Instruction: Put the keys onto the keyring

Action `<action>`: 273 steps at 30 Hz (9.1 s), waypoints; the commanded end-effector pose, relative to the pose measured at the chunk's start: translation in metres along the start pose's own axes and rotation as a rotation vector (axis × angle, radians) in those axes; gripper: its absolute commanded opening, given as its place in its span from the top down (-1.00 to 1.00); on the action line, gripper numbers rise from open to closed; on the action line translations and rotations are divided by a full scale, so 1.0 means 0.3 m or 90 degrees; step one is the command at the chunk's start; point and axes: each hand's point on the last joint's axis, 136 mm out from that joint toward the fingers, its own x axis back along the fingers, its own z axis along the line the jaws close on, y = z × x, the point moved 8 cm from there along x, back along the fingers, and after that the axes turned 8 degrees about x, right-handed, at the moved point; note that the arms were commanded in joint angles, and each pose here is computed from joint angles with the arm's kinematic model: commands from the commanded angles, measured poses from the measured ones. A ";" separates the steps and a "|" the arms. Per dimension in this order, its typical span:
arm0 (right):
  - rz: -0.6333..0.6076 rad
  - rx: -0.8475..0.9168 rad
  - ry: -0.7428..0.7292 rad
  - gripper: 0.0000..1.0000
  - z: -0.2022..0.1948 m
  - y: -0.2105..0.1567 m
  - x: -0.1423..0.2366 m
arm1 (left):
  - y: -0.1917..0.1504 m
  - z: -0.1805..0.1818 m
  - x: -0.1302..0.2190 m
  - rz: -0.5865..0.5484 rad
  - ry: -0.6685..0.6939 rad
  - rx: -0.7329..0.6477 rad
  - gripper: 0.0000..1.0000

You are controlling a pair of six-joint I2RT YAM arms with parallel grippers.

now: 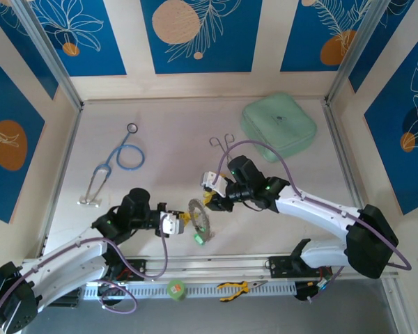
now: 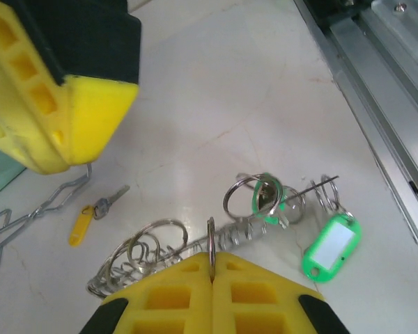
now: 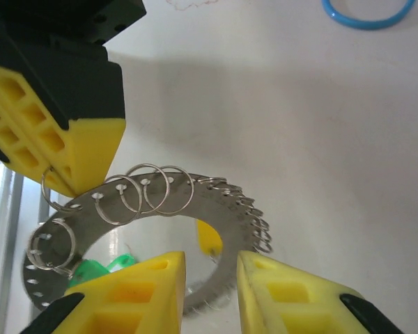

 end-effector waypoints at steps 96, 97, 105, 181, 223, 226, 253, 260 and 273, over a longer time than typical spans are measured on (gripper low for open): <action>0.017 -0.305 0.139 1.00 0.050 0.076 -0.124 | 0.087 0.086 0.109 0.018 0.163 0.286 0.20; 0.013 -0.289 0.137 1.00 0.051 0.078 -0.119 | 0.089 0.086 0.098 0.013 0.144 0.291 0.22; -0.021 -0.174 0.120 1.00 0.083 0.087 -0.065 | 0.083 0.085 0.082 -0.007 0.096 0.322 0.31; -0.183 0.105 -0.024 0.45 0.159 0.032 0.123 | 0.168 0.353 0.204 0.178 0.396 0.685 1.00; -0.241 0.289 -0.144 0.65 0.223 0.011 -0.003 | 0.242 0.366 0.051 0.587 0.242 1.669 1.00; -0.255 0.305 -0.169 0.65 0.219 0.024 -0.009 | 0.247 0.367 0.052 0.586 0.237 1.674 1.00; -0.305 0.223 -0.250 0.50 0.139 0.110 -0.080 | 0.243 0.347 0.055 0.575 0.224 1.703 1.00; -0.308 0.221 -0.245 0.55 0.135 0.120 -0.091 | 0.244 0.346 0.052 0.564 0.220 1.714 1.00; -0.294 0.201 -0.254 1.00 0.110 0.116 -0.098 | 0.232 0.366 0.024 0.355 0.167 1.737 0.23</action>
